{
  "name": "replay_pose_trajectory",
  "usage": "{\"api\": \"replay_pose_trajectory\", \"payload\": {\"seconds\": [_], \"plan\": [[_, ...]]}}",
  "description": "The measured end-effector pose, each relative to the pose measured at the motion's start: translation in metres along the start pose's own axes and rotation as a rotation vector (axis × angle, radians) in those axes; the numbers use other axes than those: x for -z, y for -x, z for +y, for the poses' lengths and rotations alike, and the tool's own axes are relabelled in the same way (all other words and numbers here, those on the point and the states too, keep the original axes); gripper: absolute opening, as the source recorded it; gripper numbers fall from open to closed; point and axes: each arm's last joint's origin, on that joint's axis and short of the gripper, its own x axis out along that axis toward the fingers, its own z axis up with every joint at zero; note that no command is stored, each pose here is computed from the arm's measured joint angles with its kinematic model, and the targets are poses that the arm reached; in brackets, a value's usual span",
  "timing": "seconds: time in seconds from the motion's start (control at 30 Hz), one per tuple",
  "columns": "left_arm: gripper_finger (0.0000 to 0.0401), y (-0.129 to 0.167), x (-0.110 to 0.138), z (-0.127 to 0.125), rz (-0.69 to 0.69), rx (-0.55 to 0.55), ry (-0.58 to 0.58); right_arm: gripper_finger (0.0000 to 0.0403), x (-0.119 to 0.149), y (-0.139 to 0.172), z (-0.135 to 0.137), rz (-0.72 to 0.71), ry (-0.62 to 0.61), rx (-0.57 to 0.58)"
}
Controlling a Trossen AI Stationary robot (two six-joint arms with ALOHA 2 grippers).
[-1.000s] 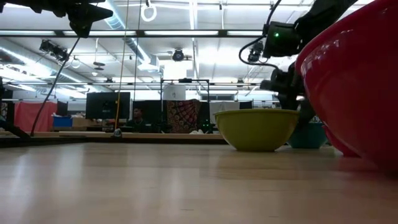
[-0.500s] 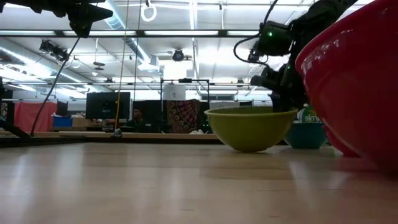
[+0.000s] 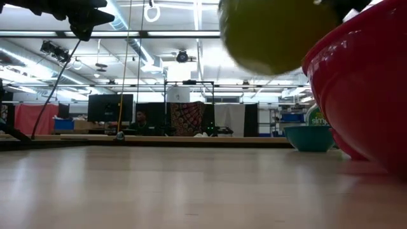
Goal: Nest bowls inside each other
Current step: Stack the green bowl on the orange bowl
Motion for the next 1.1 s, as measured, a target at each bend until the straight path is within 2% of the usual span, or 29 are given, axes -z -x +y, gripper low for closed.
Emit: {"api": "replay_pose_trajectory", "payload": {"seconds": [0.1, 0.2, 0.4, 0.77, 0.83, 1.0, 1.1], "plan": [[0.0192, 0.000, 0.000, 0.000, 0.000, 0.000, 0.000, 0.0031, 0.020, 0.009, 0.014, 0.093, 0.094, -0.089], [0.0192, 0.000, 0.000, 0.000, 0.000, 0.000, 0.001, 0.0029, 0.043, 0.014, 0.021, 0.220, 0.115, -0.106], [0.0192, 0.000, 0.000, 0.000, -0.001, 0.000, 0.009, 0.0028, 0.082, 0.019, 0.020, 0.411, -0.011, 0.069], [0.0192, 0.000, 0.000, 0.000, -0.002, 0.000, 0.009, 0.0028, 0.122, -0.004, 0.028, 0.500, -0.012, 0.298], [0.0192, 0.000, 0.000, 0.000, -0.001, 0.000, 0.009, 0.0028, 0.126, -0.009, 0.034, 0.496, 0.015, 0.348], [0.0192, 0.000, 0.000, 0.000, -0.002, 0.000, 0.009, 0.0030, 0.135, -0.019, 0.044, 0.482, 0.110, 0.557], [0.0192, 0.000, 0.000, 0.000, -0.001, 0.000, 0.009, 0.0041, 0.139, -0.028, 0.049, 0.492, 0.140, 0.577]]}}
